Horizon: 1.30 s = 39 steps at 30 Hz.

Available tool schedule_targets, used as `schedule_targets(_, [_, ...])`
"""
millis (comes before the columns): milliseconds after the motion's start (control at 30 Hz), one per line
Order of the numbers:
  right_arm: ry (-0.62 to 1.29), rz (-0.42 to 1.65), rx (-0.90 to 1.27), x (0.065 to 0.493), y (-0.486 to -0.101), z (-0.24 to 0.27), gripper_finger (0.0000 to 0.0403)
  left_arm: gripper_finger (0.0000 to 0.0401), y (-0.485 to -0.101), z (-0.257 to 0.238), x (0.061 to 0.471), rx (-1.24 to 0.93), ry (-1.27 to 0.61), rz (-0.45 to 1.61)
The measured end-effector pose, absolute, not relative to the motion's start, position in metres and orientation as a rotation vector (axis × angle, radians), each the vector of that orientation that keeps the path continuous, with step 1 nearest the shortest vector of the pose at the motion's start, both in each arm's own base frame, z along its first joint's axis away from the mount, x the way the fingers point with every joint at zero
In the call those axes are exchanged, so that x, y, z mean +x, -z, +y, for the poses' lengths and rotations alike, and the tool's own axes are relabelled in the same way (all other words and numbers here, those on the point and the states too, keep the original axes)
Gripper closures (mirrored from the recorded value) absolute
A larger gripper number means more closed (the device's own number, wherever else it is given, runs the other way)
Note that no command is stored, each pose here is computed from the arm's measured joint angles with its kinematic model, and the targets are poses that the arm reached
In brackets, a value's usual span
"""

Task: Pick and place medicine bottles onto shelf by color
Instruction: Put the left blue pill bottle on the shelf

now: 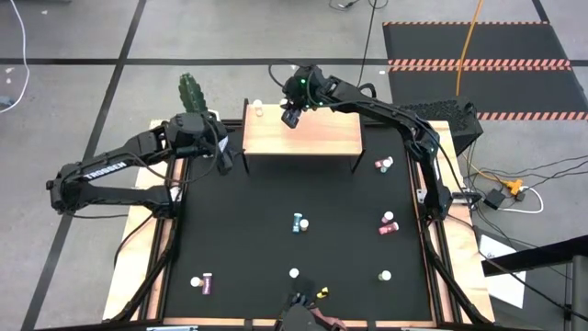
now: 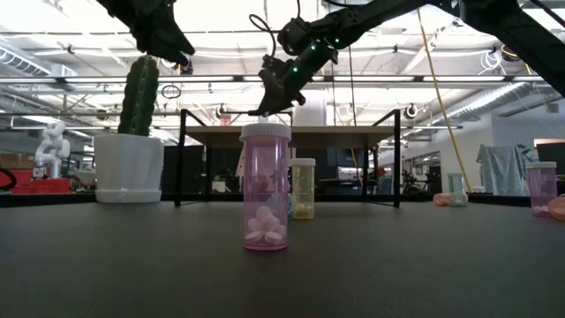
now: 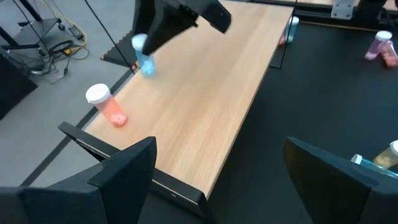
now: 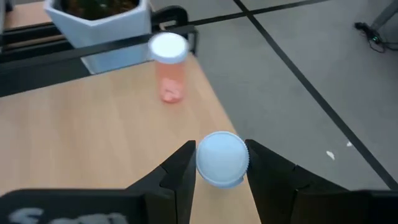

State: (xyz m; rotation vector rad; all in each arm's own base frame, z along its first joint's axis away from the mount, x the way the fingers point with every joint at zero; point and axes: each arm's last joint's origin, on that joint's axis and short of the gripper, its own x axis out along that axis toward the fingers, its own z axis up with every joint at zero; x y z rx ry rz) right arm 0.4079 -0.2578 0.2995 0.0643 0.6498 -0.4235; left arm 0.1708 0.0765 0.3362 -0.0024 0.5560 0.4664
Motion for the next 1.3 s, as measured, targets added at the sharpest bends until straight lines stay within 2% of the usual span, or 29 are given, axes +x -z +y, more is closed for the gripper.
schedule_targets(600, [0.368,0.656,0.127,0.404,-0.298,-0.261,0.0277,0.0057,-0.33,0.08,0.178,0.007,-0.458,0.592])
schedule_targets(1300, [0.385,0.63,0.149,0.406,-0.292,-0.262,0.021,0.0057,-0.33,0.079,0.178,-0.032,-0.451,0.583])
